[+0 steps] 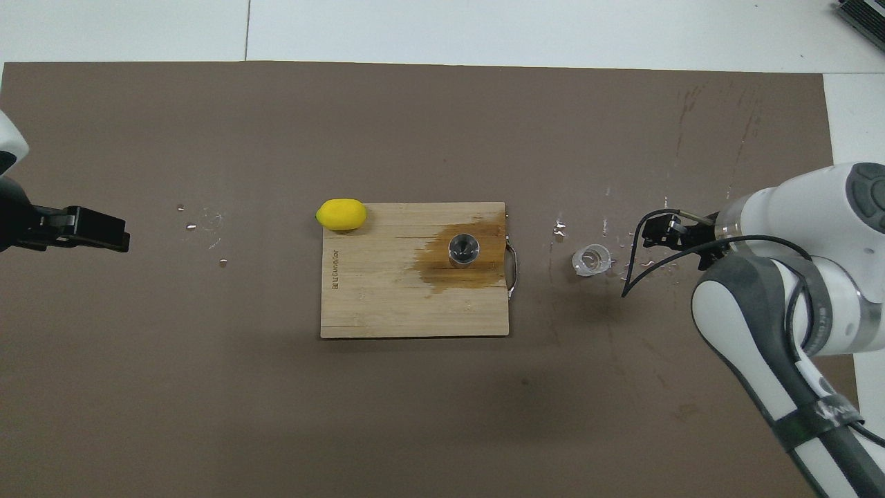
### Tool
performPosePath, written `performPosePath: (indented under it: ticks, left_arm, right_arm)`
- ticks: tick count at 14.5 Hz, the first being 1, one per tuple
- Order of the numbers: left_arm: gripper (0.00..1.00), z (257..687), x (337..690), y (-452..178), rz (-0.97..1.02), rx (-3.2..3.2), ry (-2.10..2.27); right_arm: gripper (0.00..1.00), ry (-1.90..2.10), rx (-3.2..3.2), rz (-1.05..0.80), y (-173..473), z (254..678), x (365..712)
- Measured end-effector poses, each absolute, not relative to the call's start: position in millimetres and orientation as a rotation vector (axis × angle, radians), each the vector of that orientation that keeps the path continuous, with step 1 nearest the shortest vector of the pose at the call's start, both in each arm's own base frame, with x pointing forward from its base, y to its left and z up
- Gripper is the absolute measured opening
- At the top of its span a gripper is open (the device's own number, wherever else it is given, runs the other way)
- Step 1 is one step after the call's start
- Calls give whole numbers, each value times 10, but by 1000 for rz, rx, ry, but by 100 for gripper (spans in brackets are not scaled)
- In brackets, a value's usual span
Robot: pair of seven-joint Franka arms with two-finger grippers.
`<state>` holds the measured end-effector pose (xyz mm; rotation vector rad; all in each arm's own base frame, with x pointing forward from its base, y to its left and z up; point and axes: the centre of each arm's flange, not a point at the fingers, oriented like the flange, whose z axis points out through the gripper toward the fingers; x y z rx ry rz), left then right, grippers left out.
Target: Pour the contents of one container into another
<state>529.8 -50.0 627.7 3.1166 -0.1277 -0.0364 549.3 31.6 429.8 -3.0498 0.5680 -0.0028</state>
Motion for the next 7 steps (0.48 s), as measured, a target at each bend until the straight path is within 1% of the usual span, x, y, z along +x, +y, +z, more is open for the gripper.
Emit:
performPosePath:
  ticks: [3, 5, 7]
  left_arm:
    - [100, 6277, 5298, -500, -37, 3117, -128]
    - [100, 6277, 5298, -500, -37, 3117, -128]
    - [100, 6277, 5298, -500, -37, 3117, -128]
  right_arm:
    - [100, 433, -3080, 2, 255, 4981, 5472]
    - [100, 374, -3112, -42, 149, 5478, 5498]
    - [100, 352, -3151, -72, 113, 5869, 5497]
